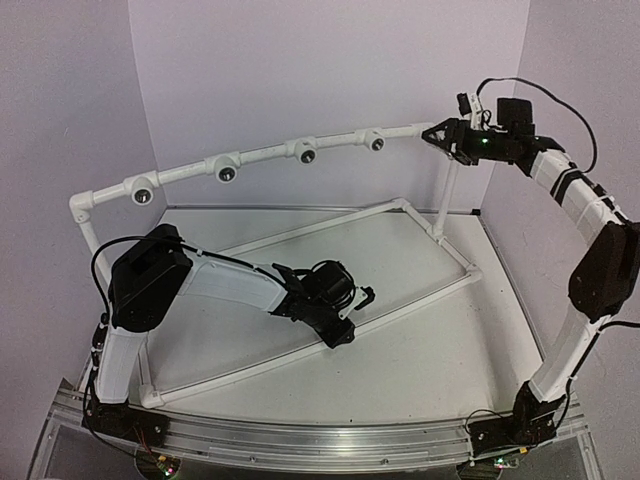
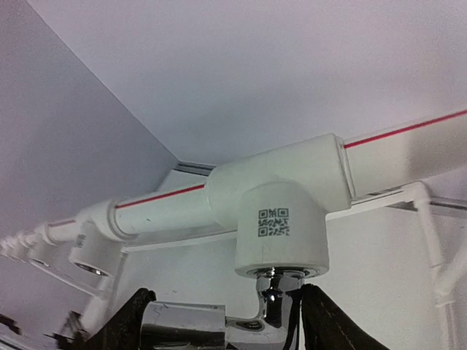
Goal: Install the water faucets
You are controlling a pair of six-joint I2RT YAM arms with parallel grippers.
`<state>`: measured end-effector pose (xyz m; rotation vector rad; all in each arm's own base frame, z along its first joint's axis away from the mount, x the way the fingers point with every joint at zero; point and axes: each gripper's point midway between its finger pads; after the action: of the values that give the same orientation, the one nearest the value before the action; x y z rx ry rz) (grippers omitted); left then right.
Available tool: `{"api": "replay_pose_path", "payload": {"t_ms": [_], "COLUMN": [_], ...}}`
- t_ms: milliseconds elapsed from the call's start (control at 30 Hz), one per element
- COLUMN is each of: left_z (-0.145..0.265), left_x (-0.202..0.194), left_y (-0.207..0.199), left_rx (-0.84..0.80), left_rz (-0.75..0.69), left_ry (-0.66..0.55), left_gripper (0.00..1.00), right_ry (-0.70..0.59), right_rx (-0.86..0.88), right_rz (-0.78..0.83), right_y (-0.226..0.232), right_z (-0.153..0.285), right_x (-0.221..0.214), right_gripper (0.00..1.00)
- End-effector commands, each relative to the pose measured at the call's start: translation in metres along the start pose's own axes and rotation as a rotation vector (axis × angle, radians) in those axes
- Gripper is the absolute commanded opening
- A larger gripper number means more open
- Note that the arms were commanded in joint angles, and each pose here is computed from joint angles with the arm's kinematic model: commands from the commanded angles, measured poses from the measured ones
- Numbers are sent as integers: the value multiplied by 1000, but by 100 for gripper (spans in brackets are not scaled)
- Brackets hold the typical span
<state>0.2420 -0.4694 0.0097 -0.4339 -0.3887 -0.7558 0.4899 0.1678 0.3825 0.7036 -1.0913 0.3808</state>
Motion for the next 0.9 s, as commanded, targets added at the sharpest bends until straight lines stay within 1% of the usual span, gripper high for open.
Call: {"api": "replay_pose_path", "payload": {"t_ms": [0,67,133,267,367,433,467,500,567,600,733,800,867], "left_z": [-24,-24,-24,-24,-24,-24,-24,-24,-24,-24,-25,-25,-24], "left_x": [-130,-131,-131,-132,-133,-133,-133,-134,-134,-134,-134,-134,-135], "left_y": [49,49,49,49,49,49,49,49,49,50,50,50,49], "left_rx": [161,161,161,161,161,160,160,159,160,161,162,160,160], "left_rz": [174,174,173,173,171,170,170,170,169,170,168,168,167], "left_ry": [414,414,416,418,420,421,421,421,421,420,420,419,419], "left_gripper": [0,0,0,0,0,0,0,0,0,0,0,0,0], "right_ry": [-149,-166,-187,-203,-205,-213,-222,-233,-251,-258,-305,-331,-337], "right_rx": [298,356,366,367,371,365,369,369,364,361,331,295,250], "right_rz": [-491,-600,-662,-736,-763,-786,-804,-809,-796,-778,-650,-564,-495], "right_y": [-4,-10,-22,-33,-35,-39,-41,-43,-46,-45,-38,-34,-31], "right_z": [18,20,24,26,26,26,27,27,30,32,46,55,61], "right_x": [30,31,31,29,29,28,27,27,28,30,42,47,48], "right_gripper": [0,0,0,0,0,3,7,14,38,46,70,79,85]}}
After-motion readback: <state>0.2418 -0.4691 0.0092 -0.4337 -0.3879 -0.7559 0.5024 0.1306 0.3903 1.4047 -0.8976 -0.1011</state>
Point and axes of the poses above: each gripper's point midway between its finger pads, its own z axis back along the fingers, its own y axis along the line the jaws close on, x = y × z, and after that the axes turned 12 degrees about z, right-handed
